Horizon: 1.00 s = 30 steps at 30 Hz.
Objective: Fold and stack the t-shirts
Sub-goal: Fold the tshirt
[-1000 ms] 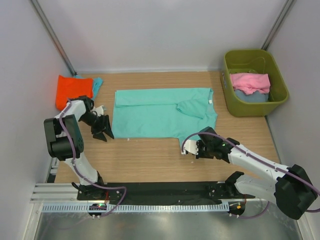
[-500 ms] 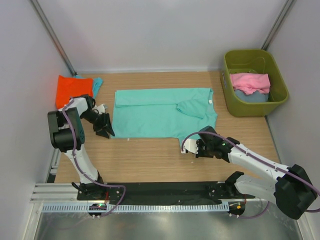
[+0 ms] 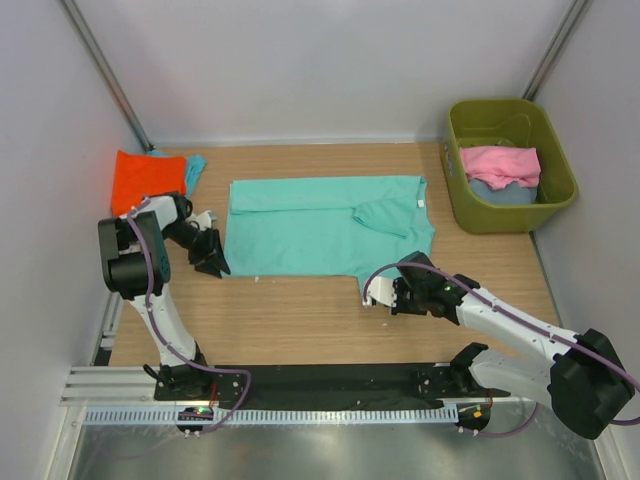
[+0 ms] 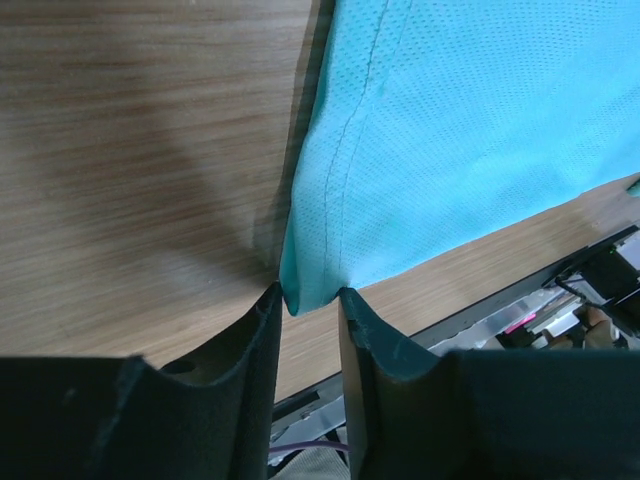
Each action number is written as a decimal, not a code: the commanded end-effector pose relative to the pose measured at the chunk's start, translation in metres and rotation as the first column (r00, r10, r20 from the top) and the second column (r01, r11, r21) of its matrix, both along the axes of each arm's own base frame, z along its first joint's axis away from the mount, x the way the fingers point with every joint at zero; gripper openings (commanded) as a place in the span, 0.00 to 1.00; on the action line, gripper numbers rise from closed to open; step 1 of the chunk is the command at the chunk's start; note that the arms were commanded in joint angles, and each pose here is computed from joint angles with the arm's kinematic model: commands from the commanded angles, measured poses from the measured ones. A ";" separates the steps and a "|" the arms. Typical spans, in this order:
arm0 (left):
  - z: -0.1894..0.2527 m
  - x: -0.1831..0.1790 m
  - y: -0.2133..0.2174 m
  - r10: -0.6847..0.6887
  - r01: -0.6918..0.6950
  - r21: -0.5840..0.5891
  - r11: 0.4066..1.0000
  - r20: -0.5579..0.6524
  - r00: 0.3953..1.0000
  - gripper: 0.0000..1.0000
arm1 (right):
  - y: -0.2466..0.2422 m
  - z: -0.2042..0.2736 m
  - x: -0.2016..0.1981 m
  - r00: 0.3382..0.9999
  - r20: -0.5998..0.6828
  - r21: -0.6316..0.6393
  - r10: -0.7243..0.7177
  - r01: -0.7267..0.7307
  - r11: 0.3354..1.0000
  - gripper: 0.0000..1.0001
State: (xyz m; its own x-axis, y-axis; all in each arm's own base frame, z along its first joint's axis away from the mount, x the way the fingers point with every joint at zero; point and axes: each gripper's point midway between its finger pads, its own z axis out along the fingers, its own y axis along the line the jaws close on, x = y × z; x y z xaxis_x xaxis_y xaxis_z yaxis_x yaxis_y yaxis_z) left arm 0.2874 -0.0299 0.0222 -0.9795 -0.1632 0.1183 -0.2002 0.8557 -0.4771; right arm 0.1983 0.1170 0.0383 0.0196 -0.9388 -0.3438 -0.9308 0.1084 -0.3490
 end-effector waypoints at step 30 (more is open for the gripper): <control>0.101 0.022 0.004 -0.238 0.247 -0.032 0.969 0.169 0.956 0.00 | 0.000 0.132 0.099 0.918 0.299 0.181 -0.260 0.213 0.960 0.02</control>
State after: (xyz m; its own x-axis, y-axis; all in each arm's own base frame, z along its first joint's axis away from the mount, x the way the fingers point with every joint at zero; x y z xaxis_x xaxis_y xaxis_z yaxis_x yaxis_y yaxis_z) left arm 0.3242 -0.0211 0.0892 -0.9988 -0.0066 -0.0488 0.0189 0.8631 -0.5047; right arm 0.2697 0.1170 0.1320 -0.0554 -0.8975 -0.4375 -0.7963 0.3040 -0.5229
